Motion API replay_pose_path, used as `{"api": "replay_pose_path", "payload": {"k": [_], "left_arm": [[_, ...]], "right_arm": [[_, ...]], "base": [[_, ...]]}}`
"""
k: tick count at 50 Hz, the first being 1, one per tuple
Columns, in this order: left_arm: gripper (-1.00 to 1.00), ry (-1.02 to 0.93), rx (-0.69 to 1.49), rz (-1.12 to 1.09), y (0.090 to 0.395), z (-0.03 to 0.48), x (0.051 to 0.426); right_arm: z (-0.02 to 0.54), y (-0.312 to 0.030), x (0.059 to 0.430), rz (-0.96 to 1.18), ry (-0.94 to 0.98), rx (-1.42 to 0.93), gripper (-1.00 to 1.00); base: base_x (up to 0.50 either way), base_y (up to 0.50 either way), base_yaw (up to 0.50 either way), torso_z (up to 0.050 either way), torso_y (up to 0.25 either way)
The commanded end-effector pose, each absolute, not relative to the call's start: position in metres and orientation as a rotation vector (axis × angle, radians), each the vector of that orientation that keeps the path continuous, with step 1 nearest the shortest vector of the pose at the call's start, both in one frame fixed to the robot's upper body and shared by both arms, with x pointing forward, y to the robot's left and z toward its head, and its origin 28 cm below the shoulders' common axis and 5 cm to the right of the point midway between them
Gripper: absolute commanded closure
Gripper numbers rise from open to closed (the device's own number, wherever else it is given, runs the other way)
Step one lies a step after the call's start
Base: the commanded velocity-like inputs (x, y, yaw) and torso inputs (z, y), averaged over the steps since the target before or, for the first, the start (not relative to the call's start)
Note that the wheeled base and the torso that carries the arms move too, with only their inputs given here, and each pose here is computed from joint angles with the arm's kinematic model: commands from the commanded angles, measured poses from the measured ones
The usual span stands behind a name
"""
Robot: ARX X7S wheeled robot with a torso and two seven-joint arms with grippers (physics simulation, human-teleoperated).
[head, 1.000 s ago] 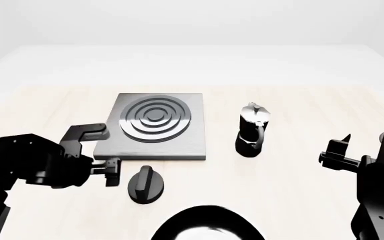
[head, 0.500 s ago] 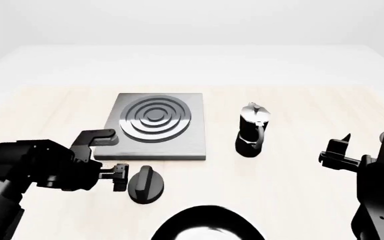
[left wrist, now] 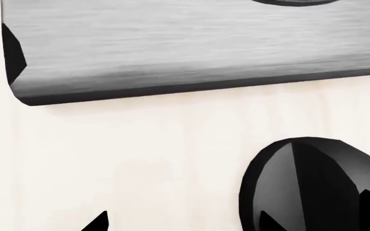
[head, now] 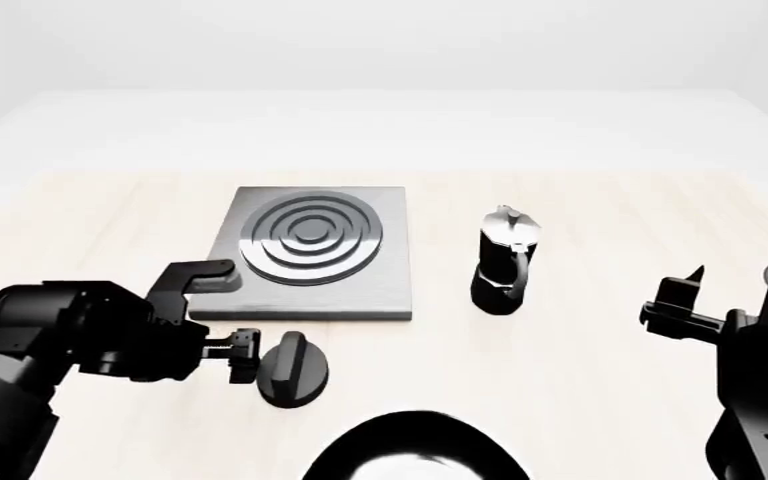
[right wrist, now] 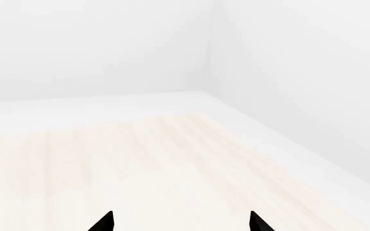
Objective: Turn on the stove and put the frying pan on it.
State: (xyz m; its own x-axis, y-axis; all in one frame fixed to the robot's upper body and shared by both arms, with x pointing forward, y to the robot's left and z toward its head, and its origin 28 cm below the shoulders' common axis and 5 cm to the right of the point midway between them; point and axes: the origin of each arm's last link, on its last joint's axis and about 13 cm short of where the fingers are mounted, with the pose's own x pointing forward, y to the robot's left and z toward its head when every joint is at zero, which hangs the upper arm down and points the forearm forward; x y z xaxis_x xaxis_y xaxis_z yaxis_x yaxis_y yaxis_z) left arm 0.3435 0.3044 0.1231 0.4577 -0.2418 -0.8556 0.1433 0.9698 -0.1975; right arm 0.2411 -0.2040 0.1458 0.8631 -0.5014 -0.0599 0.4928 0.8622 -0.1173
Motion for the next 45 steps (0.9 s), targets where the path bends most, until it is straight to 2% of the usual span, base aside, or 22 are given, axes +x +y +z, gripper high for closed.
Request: {"api": "replay_pose_path", "payload": {"k": [1, 29, 45], "left_arm": [[-1.00, 1.098, -0.069, -0.263, 0.298, 0.114, 0.341], [-1.00, 1.090, 0.043, -0.427, 0.291, 0.131, 0.322], [-1.00, 1.026, 0.031, -0.420, 0.283, 0.133, 0.336]], "right_arm": [[0.147, -0.204, 0.241, -0.522, 0.086, -0.098, -1.00], [0.147, -0.203, 0.243, -0.516, 0.086, -0.096, -1.00], [0.146, -0.204, 0.240, -0.519, 0.085, -0.092, -1.00]], "base": [[0.00, 0.00, 0.00, 0.000, 0.000], [0.00, 0.00, 0.00, -0.001, 0.000], [0.00, 0.00, 0.00, 0.000, 0.000]]}}
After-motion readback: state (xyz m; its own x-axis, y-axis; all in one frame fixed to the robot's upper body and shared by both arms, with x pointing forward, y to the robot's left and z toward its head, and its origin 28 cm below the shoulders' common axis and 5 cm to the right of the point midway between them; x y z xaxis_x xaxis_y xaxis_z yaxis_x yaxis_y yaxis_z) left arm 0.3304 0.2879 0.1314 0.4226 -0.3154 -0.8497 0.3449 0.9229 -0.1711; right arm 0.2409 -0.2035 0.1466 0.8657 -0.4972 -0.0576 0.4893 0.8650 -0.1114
